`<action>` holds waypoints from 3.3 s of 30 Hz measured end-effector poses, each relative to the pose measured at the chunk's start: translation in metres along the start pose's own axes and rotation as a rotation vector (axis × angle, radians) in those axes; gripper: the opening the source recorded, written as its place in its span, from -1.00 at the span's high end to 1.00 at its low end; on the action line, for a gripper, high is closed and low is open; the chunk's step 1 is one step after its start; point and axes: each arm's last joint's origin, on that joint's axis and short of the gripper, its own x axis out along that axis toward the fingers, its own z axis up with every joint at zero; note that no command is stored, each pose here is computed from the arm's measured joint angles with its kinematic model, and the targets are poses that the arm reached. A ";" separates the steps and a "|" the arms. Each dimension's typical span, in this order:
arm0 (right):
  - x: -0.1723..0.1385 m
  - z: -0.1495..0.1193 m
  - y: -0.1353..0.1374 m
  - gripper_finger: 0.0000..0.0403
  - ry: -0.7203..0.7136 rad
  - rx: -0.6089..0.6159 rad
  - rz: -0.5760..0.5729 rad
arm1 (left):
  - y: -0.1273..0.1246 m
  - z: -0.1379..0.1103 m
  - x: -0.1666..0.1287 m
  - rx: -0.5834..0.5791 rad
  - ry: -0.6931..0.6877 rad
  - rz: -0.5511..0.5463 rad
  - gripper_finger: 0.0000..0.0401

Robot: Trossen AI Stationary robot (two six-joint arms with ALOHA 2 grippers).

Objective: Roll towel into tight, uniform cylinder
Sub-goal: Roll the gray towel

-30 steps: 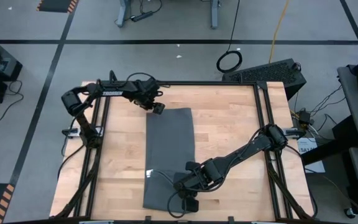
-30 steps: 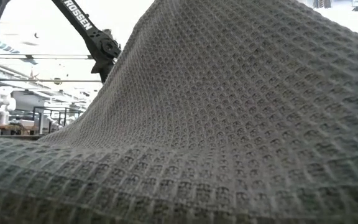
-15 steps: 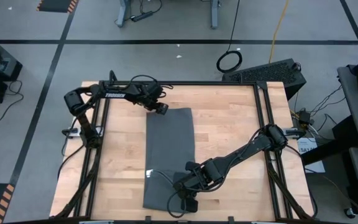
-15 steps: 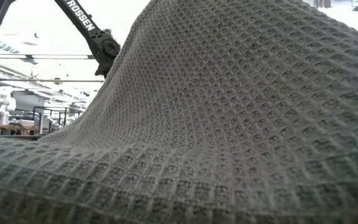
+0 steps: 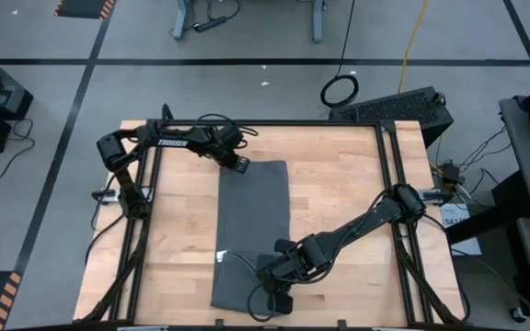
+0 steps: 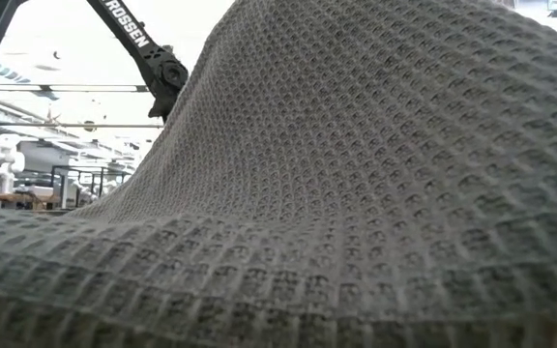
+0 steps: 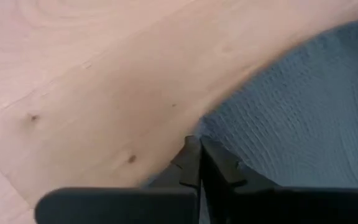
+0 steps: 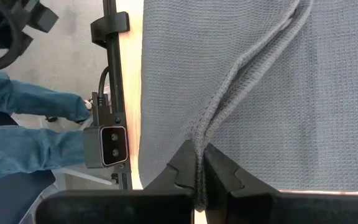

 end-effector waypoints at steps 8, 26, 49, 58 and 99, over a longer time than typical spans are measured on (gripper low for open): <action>0.000 0.000 0.000 1.00 -0.001 0.000 -0.001 | -0.010 -0.007 -0.034 0.027 -0.043 0.009 0.98; 0.000 0.002 0.002 1.00 -0.026 -0.002 0.016 | -0.021 -0.058 -0.152 0.005 0.058 -0.101 0.99; -0.002 0.009 0.013 1.00 -0.039 -0.013 0.200 | 0.014 -0.063 -0.114 0.074 0.048 0.125 1.00; -0.002 0.009 0.013 1.00 -0.039 -0.015 0.200 | 0.016 -0.059 -0.087 0.116 0.036 0.173 1.00; -0.002 0.009 0.013 1.00 -0.042 -0.019 0.200 | -0.005 -0.025 -0.139 0.369 -0.122 0.112 -0.30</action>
